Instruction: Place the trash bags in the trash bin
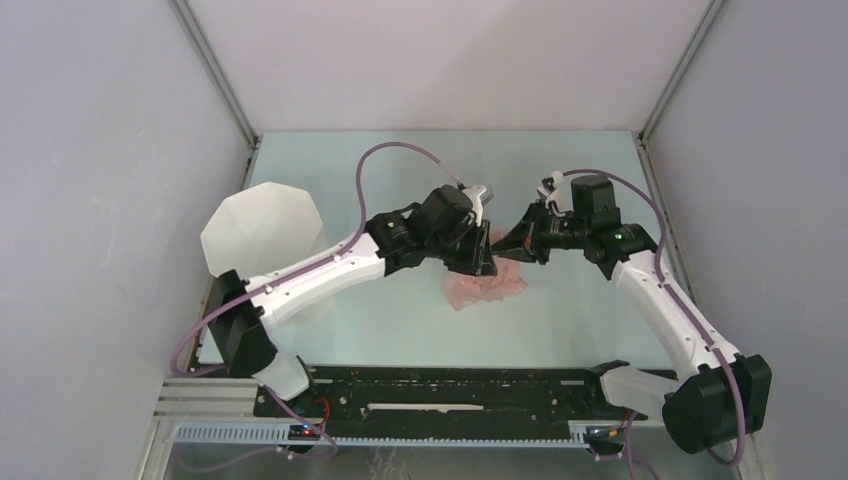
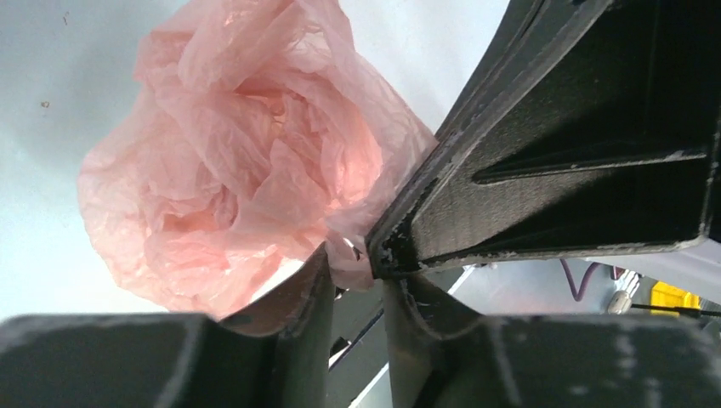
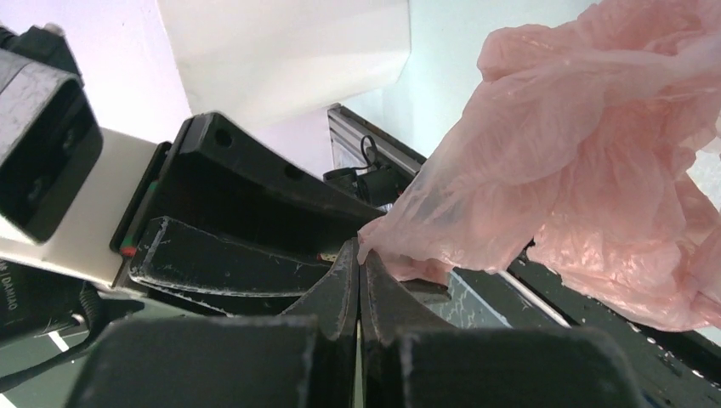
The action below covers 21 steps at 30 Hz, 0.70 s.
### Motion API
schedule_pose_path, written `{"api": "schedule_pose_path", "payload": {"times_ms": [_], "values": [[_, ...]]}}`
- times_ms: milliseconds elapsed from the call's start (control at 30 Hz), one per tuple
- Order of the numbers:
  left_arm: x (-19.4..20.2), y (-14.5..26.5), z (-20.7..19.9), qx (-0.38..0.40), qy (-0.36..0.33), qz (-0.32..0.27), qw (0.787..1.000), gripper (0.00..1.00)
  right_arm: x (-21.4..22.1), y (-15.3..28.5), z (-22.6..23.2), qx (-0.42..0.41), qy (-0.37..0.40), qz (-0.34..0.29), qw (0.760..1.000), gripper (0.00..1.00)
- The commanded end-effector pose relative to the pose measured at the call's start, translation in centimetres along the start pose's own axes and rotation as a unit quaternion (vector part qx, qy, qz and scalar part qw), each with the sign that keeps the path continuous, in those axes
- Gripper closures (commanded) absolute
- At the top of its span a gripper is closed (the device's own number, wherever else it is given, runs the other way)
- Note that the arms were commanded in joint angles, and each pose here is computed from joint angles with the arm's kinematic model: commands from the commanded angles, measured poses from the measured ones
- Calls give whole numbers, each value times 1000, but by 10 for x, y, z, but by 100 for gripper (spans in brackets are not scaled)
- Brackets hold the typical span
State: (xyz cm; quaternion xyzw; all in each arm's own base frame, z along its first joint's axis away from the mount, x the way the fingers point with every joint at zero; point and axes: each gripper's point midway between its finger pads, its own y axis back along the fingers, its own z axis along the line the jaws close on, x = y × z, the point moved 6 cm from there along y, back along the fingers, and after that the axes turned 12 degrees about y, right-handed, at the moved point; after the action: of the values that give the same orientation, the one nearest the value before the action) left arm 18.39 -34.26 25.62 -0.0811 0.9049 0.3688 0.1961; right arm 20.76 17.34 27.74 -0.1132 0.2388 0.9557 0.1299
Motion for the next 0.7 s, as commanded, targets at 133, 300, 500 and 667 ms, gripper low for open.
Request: {"api": "schedule_pose_path", "payload": {"times_ms": [133,300,500,667], "values": [[-18,24,-12,-5,-29,-46,998,95,7,10,-5,17,38,-5,999,83],[-25,30,-2,-1,3,-51,999,100,15,32,-36,113,61,-27,991,45],[-33,37,0,26,43,-61,997,100,33,46,-69,222,65,-10,973,40],[-31,37,-1,40,60,-53,996,100,48,32,-77,179,19,-12,984,33]]}}
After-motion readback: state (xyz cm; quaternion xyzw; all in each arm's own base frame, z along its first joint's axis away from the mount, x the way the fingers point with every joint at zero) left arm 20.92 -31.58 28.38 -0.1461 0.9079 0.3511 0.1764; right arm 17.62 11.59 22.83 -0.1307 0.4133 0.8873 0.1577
